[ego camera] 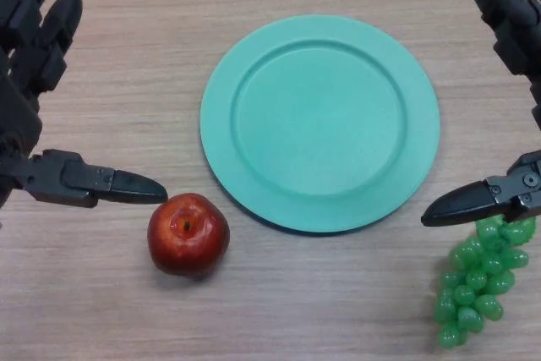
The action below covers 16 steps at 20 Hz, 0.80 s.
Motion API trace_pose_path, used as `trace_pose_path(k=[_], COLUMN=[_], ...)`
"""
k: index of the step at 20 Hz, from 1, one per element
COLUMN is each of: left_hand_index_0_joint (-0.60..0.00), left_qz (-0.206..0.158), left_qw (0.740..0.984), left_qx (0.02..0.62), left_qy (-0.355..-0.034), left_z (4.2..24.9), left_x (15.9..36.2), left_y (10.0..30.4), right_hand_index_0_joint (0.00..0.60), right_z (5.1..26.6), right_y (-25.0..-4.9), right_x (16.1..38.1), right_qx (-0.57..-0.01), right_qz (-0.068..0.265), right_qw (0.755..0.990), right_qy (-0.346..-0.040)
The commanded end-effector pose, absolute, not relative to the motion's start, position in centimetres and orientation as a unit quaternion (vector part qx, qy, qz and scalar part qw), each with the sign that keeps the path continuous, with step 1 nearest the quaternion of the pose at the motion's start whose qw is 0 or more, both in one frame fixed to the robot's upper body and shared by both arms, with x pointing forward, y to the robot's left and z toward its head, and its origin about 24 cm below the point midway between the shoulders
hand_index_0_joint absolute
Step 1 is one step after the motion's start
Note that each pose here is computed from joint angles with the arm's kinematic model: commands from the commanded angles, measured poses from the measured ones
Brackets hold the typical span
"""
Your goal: Pick up the red apple and place it on the plate
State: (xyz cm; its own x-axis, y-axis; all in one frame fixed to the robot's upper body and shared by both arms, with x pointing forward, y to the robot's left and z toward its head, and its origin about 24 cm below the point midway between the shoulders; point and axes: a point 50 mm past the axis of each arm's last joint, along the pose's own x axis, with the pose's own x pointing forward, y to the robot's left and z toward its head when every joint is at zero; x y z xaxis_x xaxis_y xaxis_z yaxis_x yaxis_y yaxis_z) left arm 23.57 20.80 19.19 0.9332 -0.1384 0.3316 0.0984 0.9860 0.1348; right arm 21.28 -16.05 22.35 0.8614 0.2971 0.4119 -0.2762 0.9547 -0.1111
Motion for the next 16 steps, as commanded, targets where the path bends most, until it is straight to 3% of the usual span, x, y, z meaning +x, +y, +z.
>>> trace_pose_path(k=[1, 11, 16], left_hand_index_0_joint=[0.0, 0.0, 0.0], left_qz=[-0.035, -0.031, -0.054], left_qw=[0.95, 0.952, 0.958], left_qx=[0.097, 0.083, 0.113], left_qy=[-0.295, -0.294, -0.258], left_z=[22.6, 21.5, 16.4], left_x=[21.8, 21.0, 19.4], left_y=[21.8, 20.5, 18.7], right_hand_index_0_joint=[0.0, 0.0, 0.0], right_z=[24.5, 24.3, 23.7], right_y=[-16.9, -16.9, -15.9], right_x=[20.1, 20.2, 20.1], right_qx=[-0.045, -0.048, -0.077], right_qz=[0.132, 0.118, 0.144], right_qw=[0.943, 0.946, 0.943], right_qy=[-0.302, -0.298, -0.291])
